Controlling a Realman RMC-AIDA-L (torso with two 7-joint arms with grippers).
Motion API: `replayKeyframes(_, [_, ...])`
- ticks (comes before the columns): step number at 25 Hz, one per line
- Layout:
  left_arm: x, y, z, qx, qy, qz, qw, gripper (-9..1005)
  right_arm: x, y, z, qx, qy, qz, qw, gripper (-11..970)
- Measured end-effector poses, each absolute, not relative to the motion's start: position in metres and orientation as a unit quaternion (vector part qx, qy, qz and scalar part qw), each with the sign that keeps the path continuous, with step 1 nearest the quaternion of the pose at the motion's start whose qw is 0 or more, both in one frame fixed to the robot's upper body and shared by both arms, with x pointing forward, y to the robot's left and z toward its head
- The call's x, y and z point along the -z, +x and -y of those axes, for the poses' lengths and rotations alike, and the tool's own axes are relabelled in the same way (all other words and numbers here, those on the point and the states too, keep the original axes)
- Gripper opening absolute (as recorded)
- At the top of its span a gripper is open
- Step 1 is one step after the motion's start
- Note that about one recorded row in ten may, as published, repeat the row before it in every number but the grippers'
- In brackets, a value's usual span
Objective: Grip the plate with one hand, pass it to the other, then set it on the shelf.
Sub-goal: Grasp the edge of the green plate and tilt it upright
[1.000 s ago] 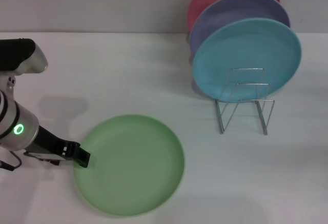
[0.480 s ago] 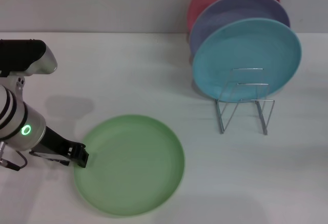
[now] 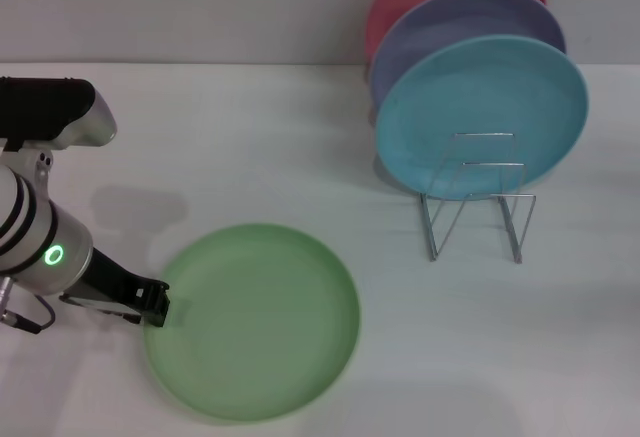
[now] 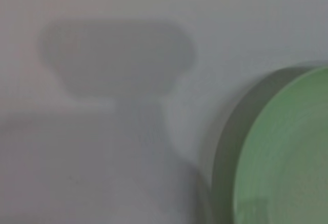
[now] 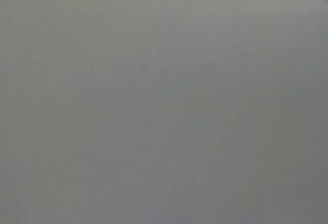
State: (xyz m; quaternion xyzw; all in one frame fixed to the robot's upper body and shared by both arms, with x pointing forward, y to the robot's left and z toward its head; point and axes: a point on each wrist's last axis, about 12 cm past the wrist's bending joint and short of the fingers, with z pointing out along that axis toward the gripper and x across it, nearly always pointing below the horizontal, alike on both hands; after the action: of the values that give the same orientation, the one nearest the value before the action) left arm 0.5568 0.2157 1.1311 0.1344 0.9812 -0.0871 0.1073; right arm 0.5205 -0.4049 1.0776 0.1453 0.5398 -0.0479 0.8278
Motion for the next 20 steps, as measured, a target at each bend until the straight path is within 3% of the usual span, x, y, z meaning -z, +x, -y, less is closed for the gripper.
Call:
replayKeyframes(7, [-1.1312, 0.557, -0.2129, 0.085, 0.141, -0.98, 0.108, 226, -1.0776, 0.5199, 0.4054, 0.049, 0.145, -0.539, 0.828, 699])
replayKeyframes(20, [-1.1332, 0.5582, -0.2127, 0.083, 0.146, -0.979, 0.112, 101, -1.0775, 0.5195, 0.4059, 0.05, 0.147, -0.539, 0.828, 700])
